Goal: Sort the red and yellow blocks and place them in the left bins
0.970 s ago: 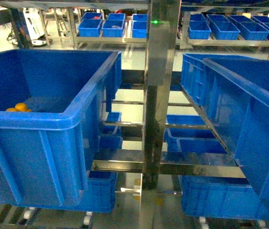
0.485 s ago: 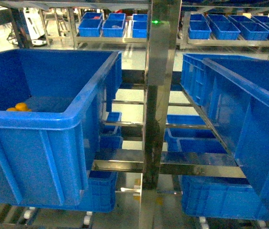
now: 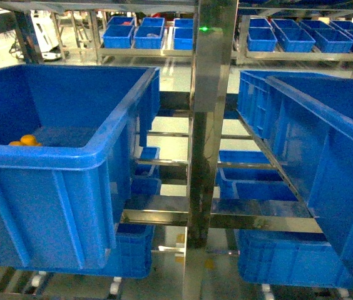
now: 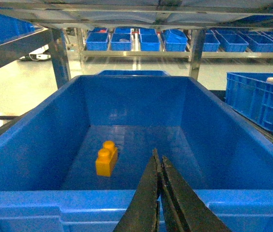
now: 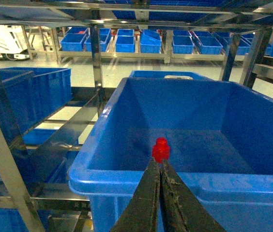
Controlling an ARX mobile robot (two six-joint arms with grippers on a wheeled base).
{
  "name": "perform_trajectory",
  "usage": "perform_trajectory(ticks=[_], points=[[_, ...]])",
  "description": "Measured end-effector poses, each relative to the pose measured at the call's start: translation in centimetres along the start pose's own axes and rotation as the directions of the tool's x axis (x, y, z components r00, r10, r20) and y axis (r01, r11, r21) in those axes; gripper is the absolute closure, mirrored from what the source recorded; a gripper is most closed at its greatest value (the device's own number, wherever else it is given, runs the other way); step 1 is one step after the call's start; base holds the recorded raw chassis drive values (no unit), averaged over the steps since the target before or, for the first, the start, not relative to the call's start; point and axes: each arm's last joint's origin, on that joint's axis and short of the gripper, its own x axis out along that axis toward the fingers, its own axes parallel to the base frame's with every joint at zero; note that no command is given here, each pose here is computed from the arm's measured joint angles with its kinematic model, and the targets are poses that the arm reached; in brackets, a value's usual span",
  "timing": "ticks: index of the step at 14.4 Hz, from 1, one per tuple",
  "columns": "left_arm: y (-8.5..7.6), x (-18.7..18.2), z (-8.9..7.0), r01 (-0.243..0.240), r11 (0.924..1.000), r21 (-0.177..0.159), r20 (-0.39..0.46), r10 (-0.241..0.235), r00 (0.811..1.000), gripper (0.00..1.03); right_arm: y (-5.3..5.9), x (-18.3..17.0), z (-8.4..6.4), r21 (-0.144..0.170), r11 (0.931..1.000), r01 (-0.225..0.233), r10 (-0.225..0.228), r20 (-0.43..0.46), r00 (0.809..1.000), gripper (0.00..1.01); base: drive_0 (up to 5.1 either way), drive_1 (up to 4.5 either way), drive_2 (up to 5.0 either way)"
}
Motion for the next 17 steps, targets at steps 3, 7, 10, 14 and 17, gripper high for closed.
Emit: perform_trajectory(ticks=[3,7,10,14,17], points=[[0.0,-1.3,-1.3,0.001,1.0,0.0,-0.003,-0.001,1.0,1.01,0.0,-1.1,-0.8,0.0,1.0,0.0,0.0,-0.005,1.0,0.99,0.0,0.0,0.0],[0.0,-2.7,-2.5,0.001,1.0,0.0,-0.003,-0.001,1.0,1.01,0.0,-2.2,-1.6,0.0,1.0,0.0,0.0,0.006,1.0,0.99,0.0,0.0,0.0],[0.0,-3.5,-2.8,0.001,1.0,0.0,0.003,-0.001,1.0,1.01,0.0,-3.0,-1.4,0.0,1.0,0.0,0.0,0.022,1.0,0.99,0.0,0.0,0.0],[0.0,-4.2,-3.2,0.001,1.0,0.0,0.022,-0.001,1.0,1.01,0.0,-3.7,-1.5,0.0,1.0,0.0,0.0,0.019,1.0,0.99,0.0,0.0,0.0],[0.0,-4.7,-3.3,0.001,1.0,0.0,0.019,-0.001,1.0,1.01,0.0,-4.1,-1.5,0.0,1.0,0.0,0.0,0.019,1.0,0.99,0.0,0.0,0.0]])
